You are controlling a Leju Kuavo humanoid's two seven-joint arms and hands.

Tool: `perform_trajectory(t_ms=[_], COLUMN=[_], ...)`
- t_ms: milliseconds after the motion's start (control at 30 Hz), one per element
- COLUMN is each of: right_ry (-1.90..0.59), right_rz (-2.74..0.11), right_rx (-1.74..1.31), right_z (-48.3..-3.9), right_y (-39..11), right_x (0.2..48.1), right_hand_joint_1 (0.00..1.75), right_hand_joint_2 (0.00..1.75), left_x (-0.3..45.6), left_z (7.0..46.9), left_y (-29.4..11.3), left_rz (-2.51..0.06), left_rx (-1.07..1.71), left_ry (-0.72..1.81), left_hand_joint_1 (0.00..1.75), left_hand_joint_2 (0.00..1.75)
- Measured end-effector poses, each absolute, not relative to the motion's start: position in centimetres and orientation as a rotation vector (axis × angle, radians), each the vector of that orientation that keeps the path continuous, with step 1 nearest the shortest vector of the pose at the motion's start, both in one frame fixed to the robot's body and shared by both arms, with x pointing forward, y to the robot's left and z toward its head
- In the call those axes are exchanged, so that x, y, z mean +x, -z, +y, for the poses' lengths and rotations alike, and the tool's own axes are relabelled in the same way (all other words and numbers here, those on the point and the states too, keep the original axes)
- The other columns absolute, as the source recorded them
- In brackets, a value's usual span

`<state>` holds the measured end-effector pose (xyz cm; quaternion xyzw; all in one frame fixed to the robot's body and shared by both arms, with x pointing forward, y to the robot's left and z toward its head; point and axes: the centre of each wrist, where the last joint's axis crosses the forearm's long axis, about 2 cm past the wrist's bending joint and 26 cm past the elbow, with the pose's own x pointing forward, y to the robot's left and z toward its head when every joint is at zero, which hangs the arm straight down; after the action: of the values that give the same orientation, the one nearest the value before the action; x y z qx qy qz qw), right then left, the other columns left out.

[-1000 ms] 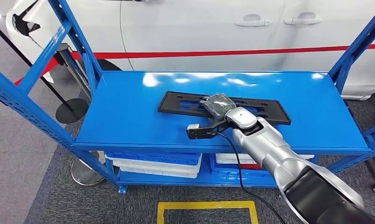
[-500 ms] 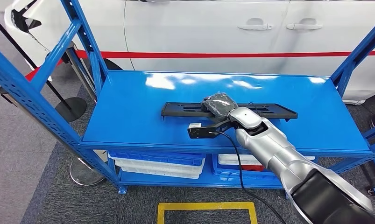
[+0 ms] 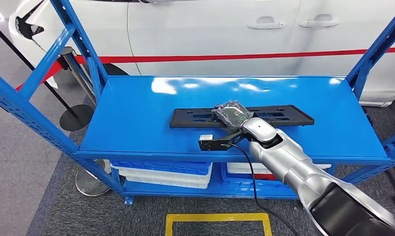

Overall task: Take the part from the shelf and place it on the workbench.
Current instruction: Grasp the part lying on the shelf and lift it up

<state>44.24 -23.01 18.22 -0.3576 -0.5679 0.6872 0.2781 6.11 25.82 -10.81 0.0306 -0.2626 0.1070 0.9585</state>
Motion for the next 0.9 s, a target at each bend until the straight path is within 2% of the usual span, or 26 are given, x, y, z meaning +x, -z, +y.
perform_trajectory(t_ms=[167,367,600,900], right_ry=[-1.835,-1.694,-1.707,-1.532], right_rz=[-1.566,-1.875,-2.015,-2.138], right_rx=[-1.035,-1.264,-1.313,-1.367], right_z=[-22.7,-21.7,-20.0,-18.9], right_y=[-17.8,-16.4,-14.5,-16.3], right_x=[43.9,42.3,39.5,38.5], right_hand_joint_1=[1.75,1.75,1.75,1.75], right_hand_joint_2=[1.75,1.75,1.75,1.75], left_x=[6.0,6.0,6.0,5.9], left_z=[25.8,25.7,25.1,24.8], left_y=[10.8,10.8,10.8,10.8], left_rz=[-0.525,-0.508,-0.49,-0.484], left_rx=[0.064,0.07,0.074,0.075], left_ry=[-0.217,-0.208,-0.206,-0.207], left_hand_joint_1=[0.0,0.0,0.0,0.0], left_hand_joint_2=[0.0,0.0,0.0,0.0])
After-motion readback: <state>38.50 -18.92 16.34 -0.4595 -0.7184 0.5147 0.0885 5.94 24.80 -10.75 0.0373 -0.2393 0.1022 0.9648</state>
